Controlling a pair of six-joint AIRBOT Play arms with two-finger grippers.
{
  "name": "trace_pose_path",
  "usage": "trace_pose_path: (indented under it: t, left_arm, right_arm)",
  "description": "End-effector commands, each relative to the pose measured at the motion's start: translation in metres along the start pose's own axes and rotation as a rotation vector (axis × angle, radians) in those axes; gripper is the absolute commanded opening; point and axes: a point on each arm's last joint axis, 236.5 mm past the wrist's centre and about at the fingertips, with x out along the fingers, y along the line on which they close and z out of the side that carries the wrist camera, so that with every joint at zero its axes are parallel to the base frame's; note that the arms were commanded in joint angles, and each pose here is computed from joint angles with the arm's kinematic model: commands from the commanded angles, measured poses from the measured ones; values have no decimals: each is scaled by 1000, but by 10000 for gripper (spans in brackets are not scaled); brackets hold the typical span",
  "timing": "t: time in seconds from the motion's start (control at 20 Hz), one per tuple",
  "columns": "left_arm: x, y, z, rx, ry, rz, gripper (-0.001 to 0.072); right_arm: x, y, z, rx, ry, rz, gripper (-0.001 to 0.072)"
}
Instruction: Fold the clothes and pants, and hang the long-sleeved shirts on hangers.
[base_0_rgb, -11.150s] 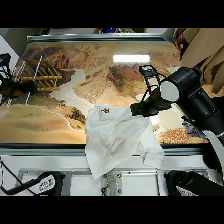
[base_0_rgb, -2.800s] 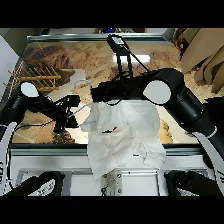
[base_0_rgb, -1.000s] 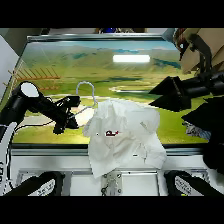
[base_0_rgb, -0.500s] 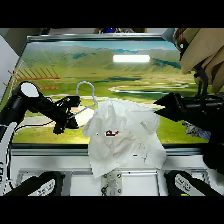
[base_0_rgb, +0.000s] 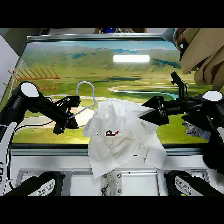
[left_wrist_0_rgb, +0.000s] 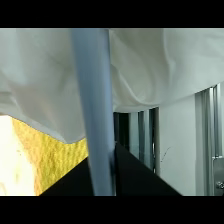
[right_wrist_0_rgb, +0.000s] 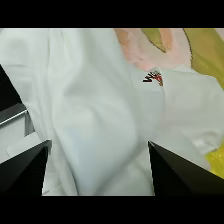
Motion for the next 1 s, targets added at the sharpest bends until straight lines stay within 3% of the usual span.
trace_pose_path:
  t: [0.0,0.95]
  left_arm:
    - [0,0,0,1,0,1,15]
    - [0,0,0,1,1,1,16]
  right_arm:
    - [11,3,0,-21,10,9,678]
    - [16,10,6,-24,-6,33,678]
